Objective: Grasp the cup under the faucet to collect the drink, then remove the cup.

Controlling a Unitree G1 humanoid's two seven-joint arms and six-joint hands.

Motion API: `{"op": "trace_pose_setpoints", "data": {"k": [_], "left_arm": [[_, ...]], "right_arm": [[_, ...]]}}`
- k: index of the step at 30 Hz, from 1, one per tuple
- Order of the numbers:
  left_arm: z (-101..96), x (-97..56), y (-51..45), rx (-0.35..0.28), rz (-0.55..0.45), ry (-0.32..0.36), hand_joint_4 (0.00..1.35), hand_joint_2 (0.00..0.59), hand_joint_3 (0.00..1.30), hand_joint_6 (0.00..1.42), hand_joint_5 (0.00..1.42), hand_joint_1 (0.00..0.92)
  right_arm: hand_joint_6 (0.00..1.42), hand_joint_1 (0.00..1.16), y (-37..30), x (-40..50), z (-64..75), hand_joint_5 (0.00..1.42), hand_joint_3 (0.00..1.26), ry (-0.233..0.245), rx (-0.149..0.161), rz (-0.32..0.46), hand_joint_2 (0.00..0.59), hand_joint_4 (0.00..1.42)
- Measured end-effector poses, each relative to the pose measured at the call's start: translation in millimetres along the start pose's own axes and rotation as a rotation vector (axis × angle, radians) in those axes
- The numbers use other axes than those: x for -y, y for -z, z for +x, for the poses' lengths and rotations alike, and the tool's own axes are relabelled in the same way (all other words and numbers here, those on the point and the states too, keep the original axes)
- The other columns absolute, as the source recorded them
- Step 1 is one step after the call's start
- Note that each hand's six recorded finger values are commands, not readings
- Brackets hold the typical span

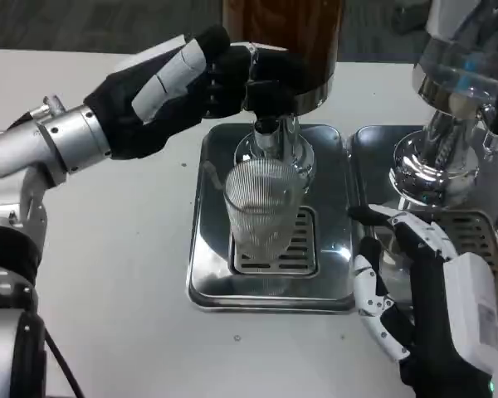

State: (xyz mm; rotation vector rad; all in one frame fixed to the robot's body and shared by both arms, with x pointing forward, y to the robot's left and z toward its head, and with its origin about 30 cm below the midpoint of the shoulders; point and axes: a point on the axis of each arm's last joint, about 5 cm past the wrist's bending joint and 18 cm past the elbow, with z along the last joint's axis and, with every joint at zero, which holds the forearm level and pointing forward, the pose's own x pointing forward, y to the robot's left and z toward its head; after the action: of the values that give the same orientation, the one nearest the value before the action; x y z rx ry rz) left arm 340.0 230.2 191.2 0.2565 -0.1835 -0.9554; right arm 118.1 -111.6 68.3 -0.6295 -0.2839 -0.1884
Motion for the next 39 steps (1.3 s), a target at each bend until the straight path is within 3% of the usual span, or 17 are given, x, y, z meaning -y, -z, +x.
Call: {"op": "trace_pose_setpoints", "data": {"k": [12, 18, 22, 27, 36, 39], "left_arm": [[-1.6, 0.5, -4.3, -0.005, 0.128, -0.004, 0.22, 0.093, 0.30, 0.22, 0.28, 0.000], [-0.6, 1.6, -6.2, -0.008, 0.186, -0.002, 0.21, 0.094, 0.29, 0.21, 0.26, 0.000], [-1.7, 3.4, -6.6, -0.008, 0.239, -0.005, 0.21, 0.095, 0.29, 0.20, 0.26, 0.000], [-2.7, 4.6, -6.8, -0.009, 0.278, -0.008, 0.20, 0.085, 0.29, 0.20, 0.25, 0.000], [-4.4, 7.7, -6.4, -0.013, 0.346, -0.014, 0.19, 0.082, 0.27, 0.19, 0.22, 0.000], [-4.9, 8.0, -7.1, -0.011, 0.365, -0.019, 0.19, 0.081, 0.27, 0.19, 0.22, 0.000]], "right_arm": [[0.18, 0.36, -2.5, 0.0, 3.7, 0.28, 0.39, -0.006, -0.005, 0.025, 0.554, 0.36], [0.23, 0.40, -0.7, 3.8, 8.4, 0.24, 0.23, -0.010, -0.016, 0.069, 0.413, 0.22], [0.23, 0.46, 3.3, 9.8, 15.2, 0.20, 0.17, -0.069, -0.007, 0.153, 0.357, 0.17], [0.21, 0.49, 10.5, 11.9, 23.9, 0.16, 0.13, -0.140, -0.028, 0.249, 0.320, 0.13], [0.18, 0.52, 19.5, 11.9, 31.8, 0.13, 0.11, -0.246, -0.062, 0.363, 0.306, 0.10], [0.18, 0.52, 20.8, 11.2, 32.6, 0.13, 0.11, -0.260, -0.066, 0.374, 0.306, 0.10]]}}
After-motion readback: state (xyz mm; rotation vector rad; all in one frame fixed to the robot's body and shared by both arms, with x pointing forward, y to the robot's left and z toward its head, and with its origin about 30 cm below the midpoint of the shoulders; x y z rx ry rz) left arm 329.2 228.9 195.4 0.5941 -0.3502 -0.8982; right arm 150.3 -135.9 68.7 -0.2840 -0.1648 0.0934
